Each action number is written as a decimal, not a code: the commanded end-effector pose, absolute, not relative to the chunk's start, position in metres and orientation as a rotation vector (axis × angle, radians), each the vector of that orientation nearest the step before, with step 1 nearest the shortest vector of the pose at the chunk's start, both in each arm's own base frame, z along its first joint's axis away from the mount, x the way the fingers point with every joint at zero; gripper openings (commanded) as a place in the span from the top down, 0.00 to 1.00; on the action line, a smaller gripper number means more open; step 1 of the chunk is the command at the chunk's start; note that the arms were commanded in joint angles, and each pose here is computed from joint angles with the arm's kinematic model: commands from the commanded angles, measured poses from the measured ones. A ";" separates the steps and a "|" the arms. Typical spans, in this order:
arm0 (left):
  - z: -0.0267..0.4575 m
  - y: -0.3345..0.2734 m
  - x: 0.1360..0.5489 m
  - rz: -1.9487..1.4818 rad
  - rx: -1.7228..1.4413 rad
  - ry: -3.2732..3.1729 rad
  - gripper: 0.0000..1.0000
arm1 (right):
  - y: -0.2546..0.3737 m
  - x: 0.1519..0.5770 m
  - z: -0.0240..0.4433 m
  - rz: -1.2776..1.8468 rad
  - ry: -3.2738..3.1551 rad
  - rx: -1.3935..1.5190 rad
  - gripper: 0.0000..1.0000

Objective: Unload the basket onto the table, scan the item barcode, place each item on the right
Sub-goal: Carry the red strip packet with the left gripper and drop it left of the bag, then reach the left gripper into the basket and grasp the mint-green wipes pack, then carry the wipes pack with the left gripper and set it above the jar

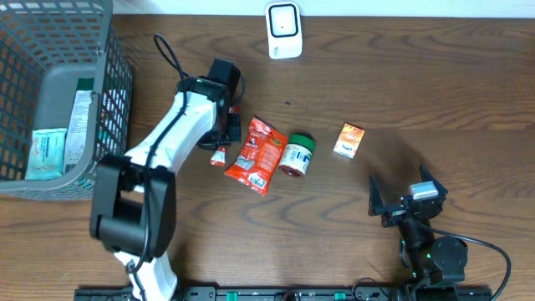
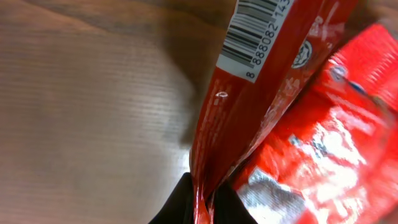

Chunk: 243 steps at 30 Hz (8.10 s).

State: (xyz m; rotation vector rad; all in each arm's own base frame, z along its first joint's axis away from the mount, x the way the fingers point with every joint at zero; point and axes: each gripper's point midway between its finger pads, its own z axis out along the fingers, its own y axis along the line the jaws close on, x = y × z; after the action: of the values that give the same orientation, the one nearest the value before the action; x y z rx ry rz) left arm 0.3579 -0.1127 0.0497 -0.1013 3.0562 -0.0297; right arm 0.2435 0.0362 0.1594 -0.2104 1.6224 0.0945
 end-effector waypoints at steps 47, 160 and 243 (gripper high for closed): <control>0.153 0.261 0.343 0.532 -0.977 2.631 0.07 | 0.033 0.244 0.159 0.092 1.625 -0.193 0.01; 0.070 0.210 0.358 0.051 -0.954 2.943 0.65 | 0.033 0.244 0.159 0.092 1.625 -0.193 0.01; 0.379 -0.061 0.299 -1.150 0.019 1.942 0.93 | 0.033 0.244 0.159 0.092 1.625 -0.193 0.01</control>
State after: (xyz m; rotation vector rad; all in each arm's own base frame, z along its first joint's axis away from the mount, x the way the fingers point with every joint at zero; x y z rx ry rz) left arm 0.3098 -0.0001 0.3731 -0.2267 1.9226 -0.7287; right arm 0.2435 0.0361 0.1594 -0.2101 1.6225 0.0942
